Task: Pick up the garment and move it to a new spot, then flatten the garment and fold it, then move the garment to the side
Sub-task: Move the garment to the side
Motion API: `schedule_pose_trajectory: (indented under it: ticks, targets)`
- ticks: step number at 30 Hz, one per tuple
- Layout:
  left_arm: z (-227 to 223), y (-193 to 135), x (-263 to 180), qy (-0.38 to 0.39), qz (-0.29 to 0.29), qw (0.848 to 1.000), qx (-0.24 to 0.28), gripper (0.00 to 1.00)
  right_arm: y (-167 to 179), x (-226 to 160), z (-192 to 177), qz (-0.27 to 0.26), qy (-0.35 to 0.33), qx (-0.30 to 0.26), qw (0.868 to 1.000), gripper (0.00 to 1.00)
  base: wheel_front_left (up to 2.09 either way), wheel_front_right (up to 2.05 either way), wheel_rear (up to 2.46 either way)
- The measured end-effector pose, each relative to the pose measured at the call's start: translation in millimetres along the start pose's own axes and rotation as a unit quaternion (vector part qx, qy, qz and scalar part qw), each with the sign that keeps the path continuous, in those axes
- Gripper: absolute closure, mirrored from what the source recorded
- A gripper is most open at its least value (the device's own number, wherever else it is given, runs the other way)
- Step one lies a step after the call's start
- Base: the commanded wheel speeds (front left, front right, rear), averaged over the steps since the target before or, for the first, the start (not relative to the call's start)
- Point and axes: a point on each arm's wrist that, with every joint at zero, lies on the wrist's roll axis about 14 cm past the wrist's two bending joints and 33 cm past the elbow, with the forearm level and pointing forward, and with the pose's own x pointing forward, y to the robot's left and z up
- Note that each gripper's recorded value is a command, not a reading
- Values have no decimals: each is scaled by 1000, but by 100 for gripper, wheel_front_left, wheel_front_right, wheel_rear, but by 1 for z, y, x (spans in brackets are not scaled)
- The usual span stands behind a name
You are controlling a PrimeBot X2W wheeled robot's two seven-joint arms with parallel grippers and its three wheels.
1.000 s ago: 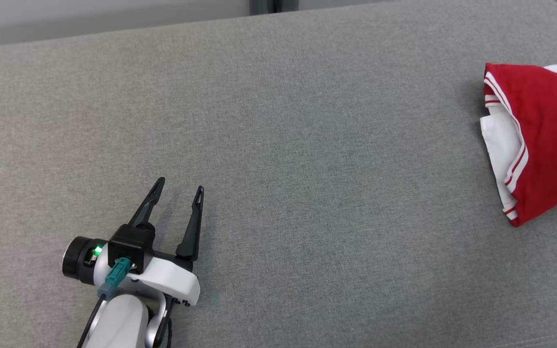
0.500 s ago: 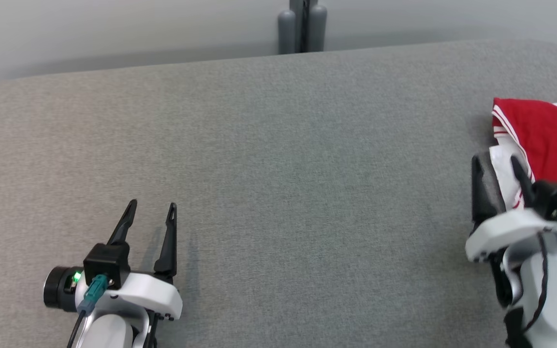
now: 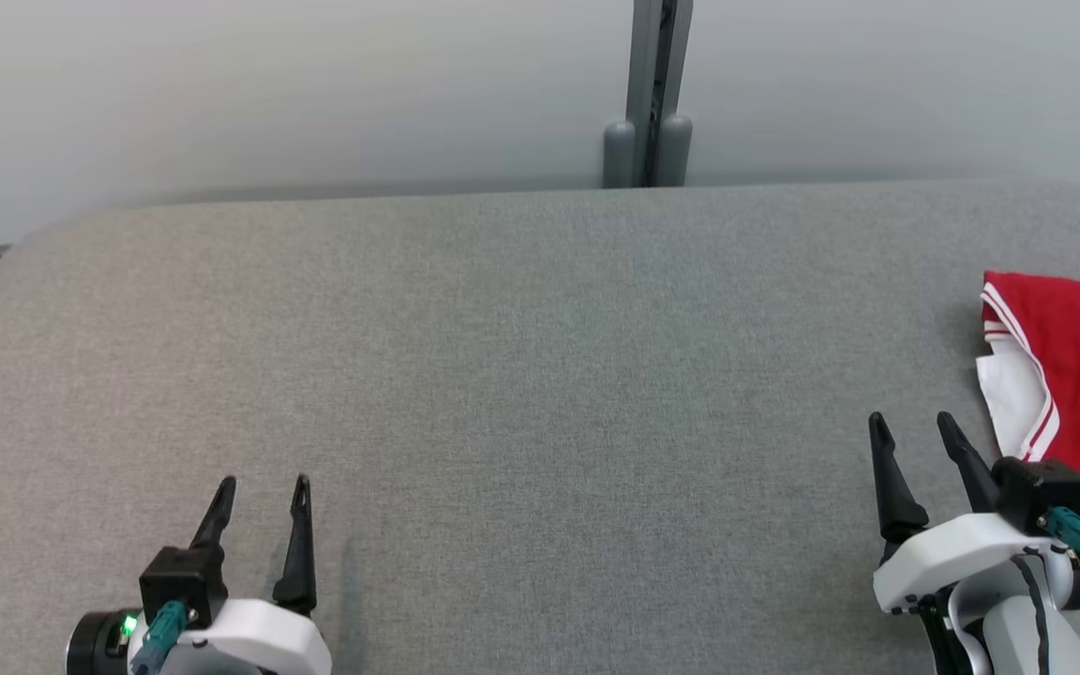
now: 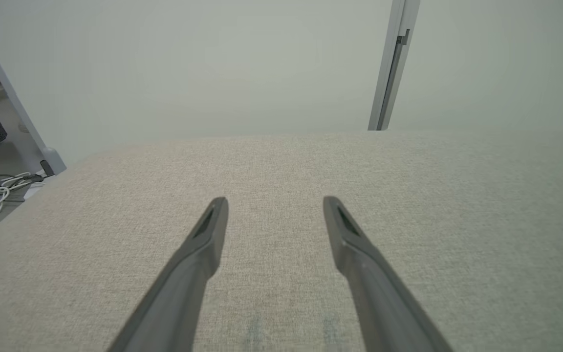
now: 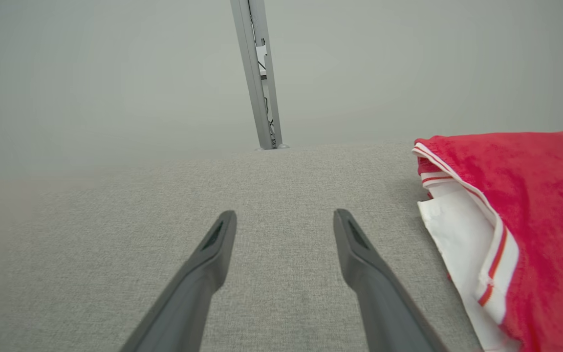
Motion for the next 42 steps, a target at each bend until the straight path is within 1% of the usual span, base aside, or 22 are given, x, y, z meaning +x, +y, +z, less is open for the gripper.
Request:
schedule_pose_trajectory:
  ticks: [6, 19, 27, 33, 42]
  targets:
    - [4, 7, -15, -7, 11, 1000, -4, 0, 10, -15, 8, 14, -14, -1, 1000, 0, 0, 0, 0]
    - [9, 9, -22, -17, 17, 1000, -10, 0, 19, -32, 7, 27, -18, -2, 999, 0, 0, 0, 0]
    - [4, 10, -21, -9, 21, 1000, -18, 0, 23, -30, 12, 36, -25, -19, 999, 0, 0, 0, 0]
    - [-2, 11, -21, 1, 22, 1000, -18, 0, 20, -30, 9, 34, -20, -35, 999, 0, 0, 0, 0]
    - [-5, 11, -20, 6, 21, 1000, -18, 0, 22, -32, -1, 36, -5, -31, 999, 0, 0, 0, 0]
